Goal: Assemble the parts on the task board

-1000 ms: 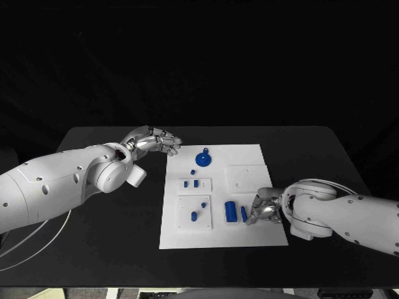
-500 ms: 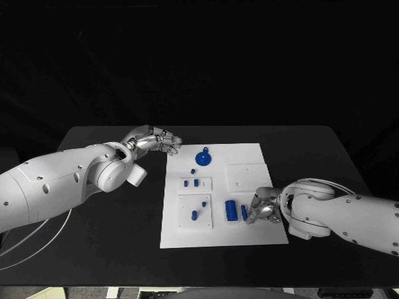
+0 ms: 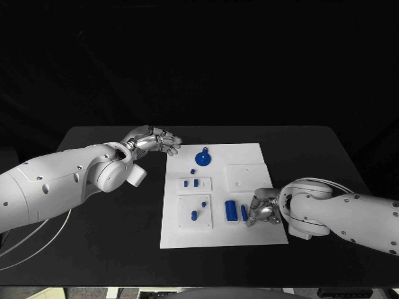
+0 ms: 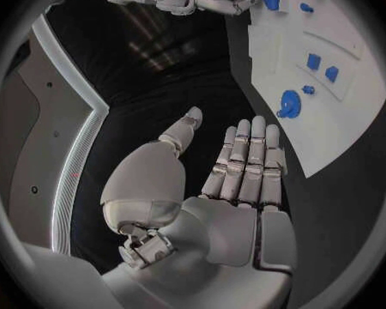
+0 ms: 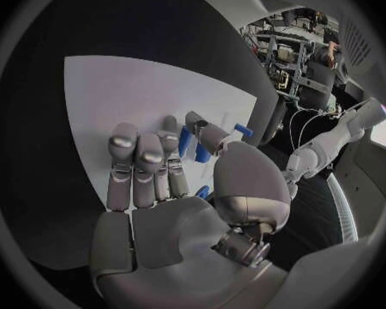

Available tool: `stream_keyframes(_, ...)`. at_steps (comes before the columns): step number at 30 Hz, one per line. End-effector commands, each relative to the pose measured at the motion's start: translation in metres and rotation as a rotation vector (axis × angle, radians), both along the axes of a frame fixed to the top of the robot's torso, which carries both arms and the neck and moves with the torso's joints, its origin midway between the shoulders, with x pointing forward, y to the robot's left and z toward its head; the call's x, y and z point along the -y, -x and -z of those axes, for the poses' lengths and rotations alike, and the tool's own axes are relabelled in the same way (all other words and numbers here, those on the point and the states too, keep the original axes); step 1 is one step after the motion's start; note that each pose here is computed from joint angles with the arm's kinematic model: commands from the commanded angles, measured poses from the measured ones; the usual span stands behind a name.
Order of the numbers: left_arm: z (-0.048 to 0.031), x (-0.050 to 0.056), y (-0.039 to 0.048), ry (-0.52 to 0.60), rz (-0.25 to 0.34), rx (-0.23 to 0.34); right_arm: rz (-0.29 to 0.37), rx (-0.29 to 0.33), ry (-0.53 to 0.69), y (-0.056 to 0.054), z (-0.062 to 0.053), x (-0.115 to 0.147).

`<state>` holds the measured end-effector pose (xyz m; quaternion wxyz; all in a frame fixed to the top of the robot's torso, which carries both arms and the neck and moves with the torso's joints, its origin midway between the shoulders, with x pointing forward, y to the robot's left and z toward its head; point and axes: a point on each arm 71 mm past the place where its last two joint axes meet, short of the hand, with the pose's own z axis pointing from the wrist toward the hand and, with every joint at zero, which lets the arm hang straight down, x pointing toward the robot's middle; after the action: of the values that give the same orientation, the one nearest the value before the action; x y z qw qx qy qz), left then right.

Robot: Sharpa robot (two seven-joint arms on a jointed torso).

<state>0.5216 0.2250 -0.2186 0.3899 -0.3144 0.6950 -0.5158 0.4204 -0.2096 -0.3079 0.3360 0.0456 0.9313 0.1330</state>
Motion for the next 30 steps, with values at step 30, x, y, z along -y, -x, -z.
stream_keyframes(30,-0.0008,0.002,0.0005,0.012,0.013,0.0,0.0,0.009,-0.044,0.004,-0.002,0.009)
